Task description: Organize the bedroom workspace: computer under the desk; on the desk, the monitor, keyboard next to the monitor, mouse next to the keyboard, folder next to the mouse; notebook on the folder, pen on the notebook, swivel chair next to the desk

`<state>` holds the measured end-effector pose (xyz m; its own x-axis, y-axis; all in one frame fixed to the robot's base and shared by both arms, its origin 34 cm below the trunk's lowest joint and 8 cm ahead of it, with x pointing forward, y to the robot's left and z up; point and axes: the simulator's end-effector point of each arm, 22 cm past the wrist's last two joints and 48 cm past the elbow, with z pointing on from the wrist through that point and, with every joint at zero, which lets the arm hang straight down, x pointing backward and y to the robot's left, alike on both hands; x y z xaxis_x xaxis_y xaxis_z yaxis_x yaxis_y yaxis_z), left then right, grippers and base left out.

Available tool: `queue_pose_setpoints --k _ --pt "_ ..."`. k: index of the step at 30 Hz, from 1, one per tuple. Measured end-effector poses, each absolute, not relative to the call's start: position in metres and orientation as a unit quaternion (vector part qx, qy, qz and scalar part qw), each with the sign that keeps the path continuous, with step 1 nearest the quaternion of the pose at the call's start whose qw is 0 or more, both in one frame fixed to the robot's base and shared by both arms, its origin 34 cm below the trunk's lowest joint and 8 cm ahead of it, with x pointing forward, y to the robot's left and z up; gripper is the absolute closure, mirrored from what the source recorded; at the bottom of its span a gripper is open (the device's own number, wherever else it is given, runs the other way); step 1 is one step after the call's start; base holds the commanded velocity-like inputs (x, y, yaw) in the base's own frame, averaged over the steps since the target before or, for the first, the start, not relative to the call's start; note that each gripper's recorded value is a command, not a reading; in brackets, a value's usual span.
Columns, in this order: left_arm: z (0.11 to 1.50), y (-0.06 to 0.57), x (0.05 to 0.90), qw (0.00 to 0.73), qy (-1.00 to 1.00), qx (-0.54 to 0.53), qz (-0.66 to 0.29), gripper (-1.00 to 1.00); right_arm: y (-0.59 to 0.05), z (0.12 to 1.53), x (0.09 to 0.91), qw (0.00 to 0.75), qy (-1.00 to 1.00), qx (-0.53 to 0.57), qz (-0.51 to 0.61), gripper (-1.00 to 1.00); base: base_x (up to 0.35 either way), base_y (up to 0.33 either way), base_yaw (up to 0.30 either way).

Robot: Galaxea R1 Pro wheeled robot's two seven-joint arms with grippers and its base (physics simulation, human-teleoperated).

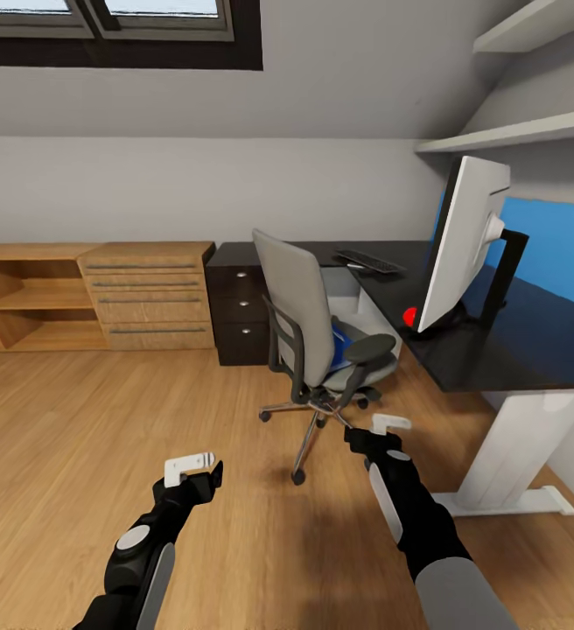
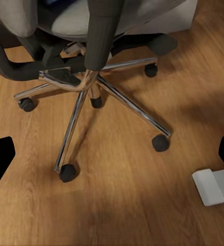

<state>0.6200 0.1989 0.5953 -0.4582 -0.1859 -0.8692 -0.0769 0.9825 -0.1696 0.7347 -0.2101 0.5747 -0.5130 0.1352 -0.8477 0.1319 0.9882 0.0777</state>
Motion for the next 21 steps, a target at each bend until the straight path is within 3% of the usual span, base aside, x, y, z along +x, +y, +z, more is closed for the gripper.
queue_pose_setpoints --k 16,21 --pt "0.561 0.199 0.612 0.516 0.852 -0.077 -0.053 -1.00 -0.211 0.541 0.727 0.490 0.868 0.085 0.009 -1.00 0.000 0.000 0.000" --pt "0.563 0.199 0.612 0.519 0.849 -0.077 -0.054 -1.00 -0.213 0.554 0.736 0.530 0.843 0.089 0.006 -1.00 0.000 0.000 0.000"
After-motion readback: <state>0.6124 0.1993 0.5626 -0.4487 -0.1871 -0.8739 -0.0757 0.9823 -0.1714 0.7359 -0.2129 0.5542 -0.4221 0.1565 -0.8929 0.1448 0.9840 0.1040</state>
